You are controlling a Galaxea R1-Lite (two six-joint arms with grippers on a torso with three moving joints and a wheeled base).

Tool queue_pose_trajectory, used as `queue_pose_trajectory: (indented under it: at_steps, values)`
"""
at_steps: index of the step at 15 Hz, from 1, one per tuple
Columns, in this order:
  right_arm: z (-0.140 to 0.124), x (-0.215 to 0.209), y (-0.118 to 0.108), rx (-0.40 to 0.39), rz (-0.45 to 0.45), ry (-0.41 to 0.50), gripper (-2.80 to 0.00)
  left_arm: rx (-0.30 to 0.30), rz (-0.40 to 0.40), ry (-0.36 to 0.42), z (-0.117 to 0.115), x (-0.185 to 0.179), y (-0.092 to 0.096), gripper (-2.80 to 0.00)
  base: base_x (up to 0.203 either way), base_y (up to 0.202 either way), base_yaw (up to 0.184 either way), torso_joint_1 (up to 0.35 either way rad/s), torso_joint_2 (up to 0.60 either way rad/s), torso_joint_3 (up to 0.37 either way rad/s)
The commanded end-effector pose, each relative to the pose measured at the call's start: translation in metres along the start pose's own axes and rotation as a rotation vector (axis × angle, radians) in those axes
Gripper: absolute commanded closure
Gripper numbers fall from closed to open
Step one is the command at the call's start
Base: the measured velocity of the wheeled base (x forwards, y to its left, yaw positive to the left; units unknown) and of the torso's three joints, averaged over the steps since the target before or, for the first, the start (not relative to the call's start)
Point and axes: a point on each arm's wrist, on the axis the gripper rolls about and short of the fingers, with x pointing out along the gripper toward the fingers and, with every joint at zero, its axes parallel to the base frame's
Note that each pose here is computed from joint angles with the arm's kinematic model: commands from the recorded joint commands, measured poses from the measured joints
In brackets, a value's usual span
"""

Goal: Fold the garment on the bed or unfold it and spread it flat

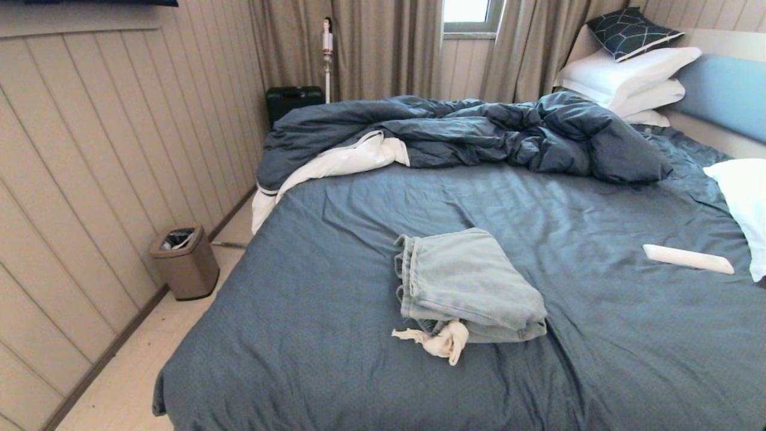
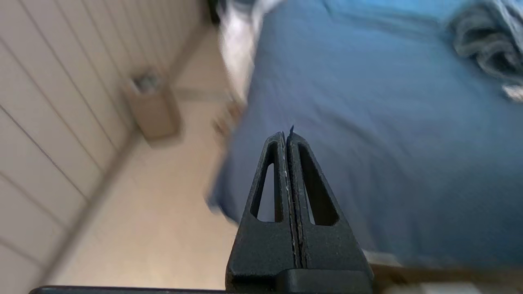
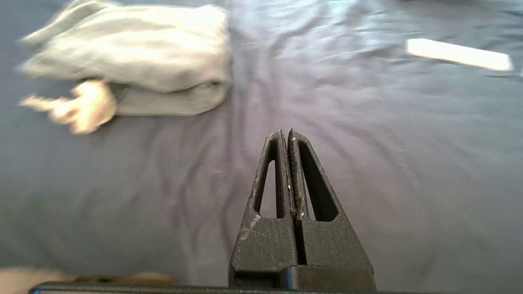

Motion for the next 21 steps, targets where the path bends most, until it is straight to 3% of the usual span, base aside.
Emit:
queue_pose_trajectory:
  at_steps: [1,3,7,9,11,13,15,17,21]
  values:
    - [-0.001,0.001,0.001,-0.001,0.024,0.01,0.0,0.017,0.007,0.008,-0.005,0.002,0.0,0.0,0.0,0.0,0.0,0.0,0.0,0.0]
    - [-0.006,0.0,0.001,0.101,0.031,0.061,0.0,-0.072,0.019,0.001,-0.005,0.002,0.0,0.0,0.0,0.0,0.0,0.0,0.0,0.0]
    - [-0.007,0.0,-0.002,0.149,-0.12,0.061,0.0,-0.082,0.02,-0.003,-0.004,0.002,0.0,0.0,0.0,0.0,0.0,0.0,0.0,0.0]
    - [-0.006,0.0,-0.004,0.136,-0.19,0.05,0.0,-0.082,0.021,-0.002,-0.004,0.002,0.0,0.0,0.0,0.0,0.0,0.0,0.0,0.0]
    - [-0.007,0.0,-0.002,0.117,-0.114,0.06,0.0,-0.081,0.021,0.0,-0.004,0.002,0.0,0.0,0.0,0.0,0.0,0.0,0.0,0.0]
    - [-0.006,0.0,0.001,0.091,0.035,0.065,0.0,-0.081,0.022,0.0,-0.004,0.002,0.0,0.0,0.0,0.0,0.0,0.0,0.0,0.0]
    - [-0.007,0.0,0.001,0.067,0.04,0.065,0.0,-0.079,0.02,0.0,-0.004,0.002,0.0,0.0,0.0,0.0,0.0,0.0,0.0,0.0]
    - [-0.01,0.0,0.003,-0.063,0.137,0.092,0.0,-0.076,0.02,0.0,-0.004,0.002,0.0,0.0,0.0,0.0,0.0,0.0,0.0,0.0]
    - [-0.015,-0.001,0.004,-0.082,0.166,0.136,0.0,-0.077,0.019,-0.001,-0.004,0.002,0.0,0.0,0.0,0.0,0.0,0.0,0.0,0.0]
